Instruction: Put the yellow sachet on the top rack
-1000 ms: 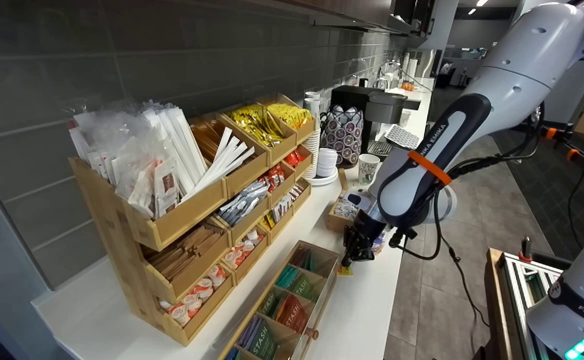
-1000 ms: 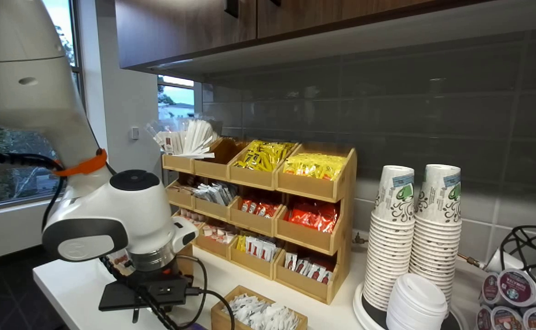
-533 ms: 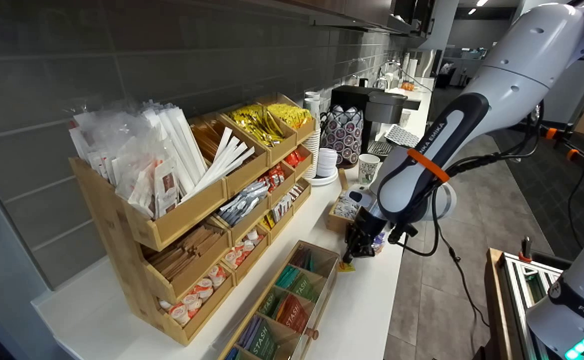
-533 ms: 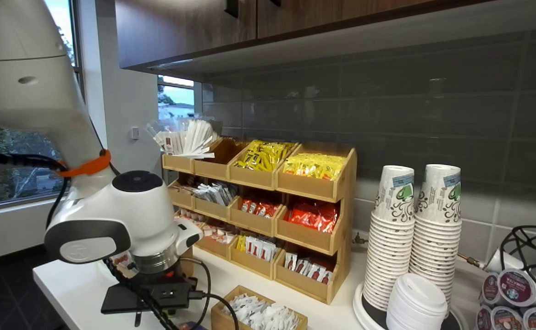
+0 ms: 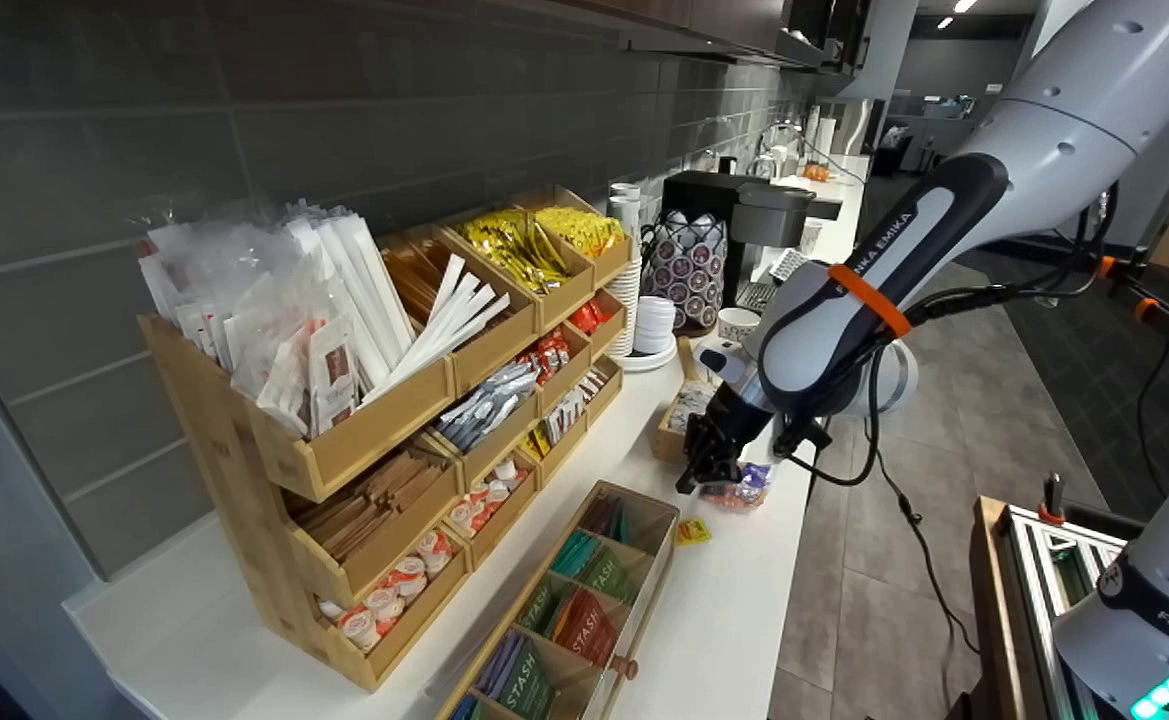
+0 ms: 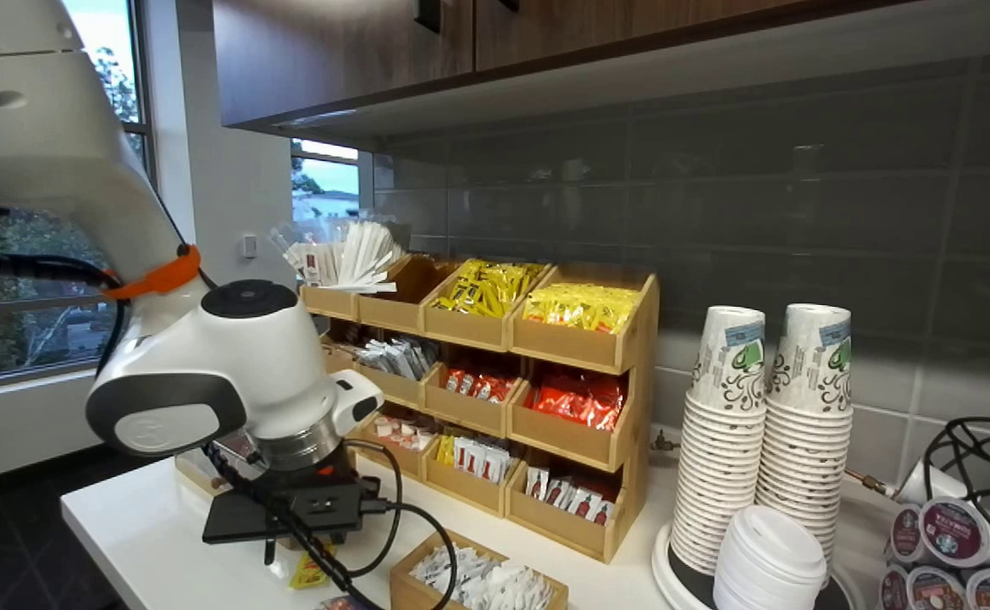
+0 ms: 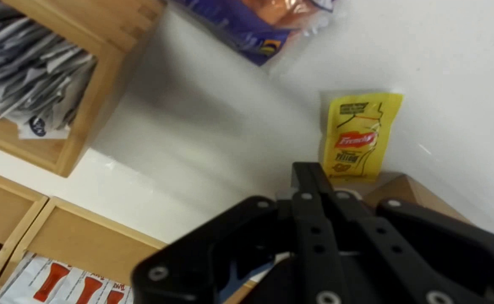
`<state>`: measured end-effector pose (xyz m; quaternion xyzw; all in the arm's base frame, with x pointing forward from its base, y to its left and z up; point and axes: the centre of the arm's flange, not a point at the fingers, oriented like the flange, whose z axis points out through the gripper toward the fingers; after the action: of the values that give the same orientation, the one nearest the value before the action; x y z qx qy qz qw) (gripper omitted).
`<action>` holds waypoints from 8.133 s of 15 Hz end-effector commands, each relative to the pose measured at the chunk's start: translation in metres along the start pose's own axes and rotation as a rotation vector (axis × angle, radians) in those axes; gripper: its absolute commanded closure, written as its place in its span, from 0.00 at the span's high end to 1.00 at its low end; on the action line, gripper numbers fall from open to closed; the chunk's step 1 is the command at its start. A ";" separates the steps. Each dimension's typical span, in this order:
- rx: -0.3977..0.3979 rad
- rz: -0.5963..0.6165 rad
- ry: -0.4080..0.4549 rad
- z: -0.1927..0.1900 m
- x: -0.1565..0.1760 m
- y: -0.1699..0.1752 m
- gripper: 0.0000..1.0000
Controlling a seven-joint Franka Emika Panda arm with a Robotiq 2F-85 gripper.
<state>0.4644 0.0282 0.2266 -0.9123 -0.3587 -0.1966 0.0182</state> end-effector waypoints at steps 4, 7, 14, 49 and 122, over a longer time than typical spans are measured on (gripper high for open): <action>0.018 0.002 -0.034 0.008 -0.018 -0.010 0.56; 0.039 0.001 -0.046 0.018 -0.022 -0.015 0.78; 0.081 -0.002 -0.038 0.035 -0.021 -0.026 0.99; -0.222 0.041 0.086 -0.104 0.034 0.025 0.00; -0.493 0.204 0.362 -0.179 0.133 0.206 0.00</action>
<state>0.6377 -0.0708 0.4638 -0.8641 -0.2038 -0.4428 -0.1251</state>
